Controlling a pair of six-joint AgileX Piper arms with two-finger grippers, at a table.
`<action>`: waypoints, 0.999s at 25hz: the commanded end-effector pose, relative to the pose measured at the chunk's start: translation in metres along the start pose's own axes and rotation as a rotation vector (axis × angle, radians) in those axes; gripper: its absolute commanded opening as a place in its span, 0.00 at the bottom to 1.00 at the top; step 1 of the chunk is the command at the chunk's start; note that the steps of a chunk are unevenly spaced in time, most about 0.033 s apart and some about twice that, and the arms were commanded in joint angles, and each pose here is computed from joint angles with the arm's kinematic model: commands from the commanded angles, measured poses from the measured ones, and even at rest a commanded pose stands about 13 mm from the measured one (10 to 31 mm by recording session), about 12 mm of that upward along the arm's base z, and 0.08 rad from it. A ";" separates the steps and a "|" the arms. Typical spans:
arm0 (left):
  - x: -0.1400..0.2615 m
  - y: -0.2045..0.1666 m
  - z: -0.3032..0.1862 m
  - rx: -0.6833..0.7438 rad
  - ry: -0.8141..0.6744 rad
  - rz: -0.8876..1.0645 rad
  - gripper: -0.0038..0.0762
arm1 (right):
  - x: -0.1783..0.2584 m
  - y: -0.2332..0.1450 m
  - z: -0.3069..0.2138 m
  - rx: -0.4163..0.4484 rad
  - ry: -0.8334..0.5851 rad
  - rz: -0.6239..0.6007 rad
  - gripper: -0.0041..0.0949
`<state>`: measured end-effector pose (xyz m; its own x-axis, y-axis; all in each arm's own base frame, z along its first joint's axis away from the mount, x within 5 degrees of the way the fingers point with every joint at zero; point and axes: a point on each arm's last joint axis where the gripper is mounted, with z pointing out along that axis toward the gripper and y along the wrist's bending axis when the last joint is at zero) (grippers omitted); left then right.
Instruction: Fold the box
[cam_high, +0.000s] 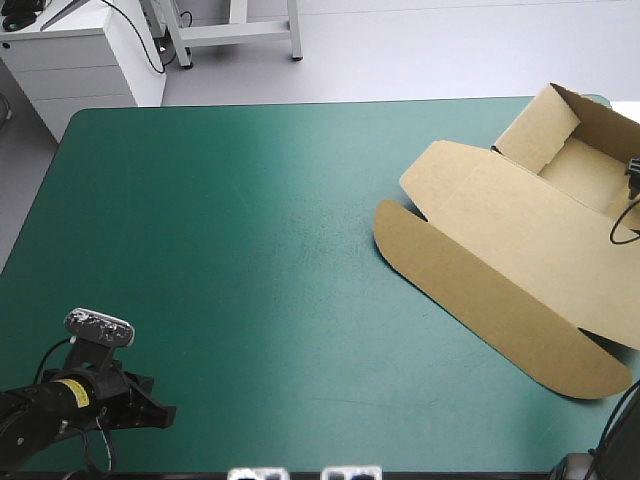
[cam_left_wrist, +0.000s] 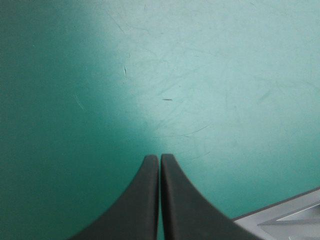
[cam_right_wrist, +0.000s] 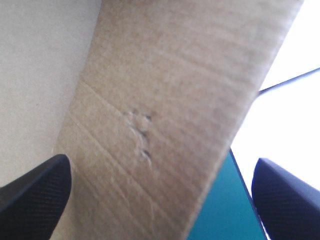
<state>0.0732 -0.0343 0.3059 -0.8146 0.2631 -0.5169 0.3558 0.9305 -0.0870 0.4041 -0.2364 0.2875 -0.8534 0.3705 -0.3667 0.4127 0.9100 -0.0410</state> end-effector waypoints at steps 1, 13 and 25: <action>-0.008 -0.002 -0.005 0.013 -0.059 -0.011 0.04 | -0.004 -0.006 -0.057 0.034 -0.137 0.005 0.98; -0.008 -0.002 -0.005 0.013 -0.061 -0.011 0.04 | 0.013 0.007 -0.181 -0.044 -0.405 0.011 0.52; -0.009 -0.002 -0.005 0.013 -0.068 -0.001 0.04 | 0.099 0.117 -0.303 -0.398 -0.630 -0.396 0.03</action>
<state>0.0733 -0.0344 0.3059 -0.8136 0.2645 -0.5178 0.3572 0.9301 -0.0861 0.3037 -0.0679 0.5089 -0.5779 0.0300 -0.8156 -0.0203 0.9985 0.0511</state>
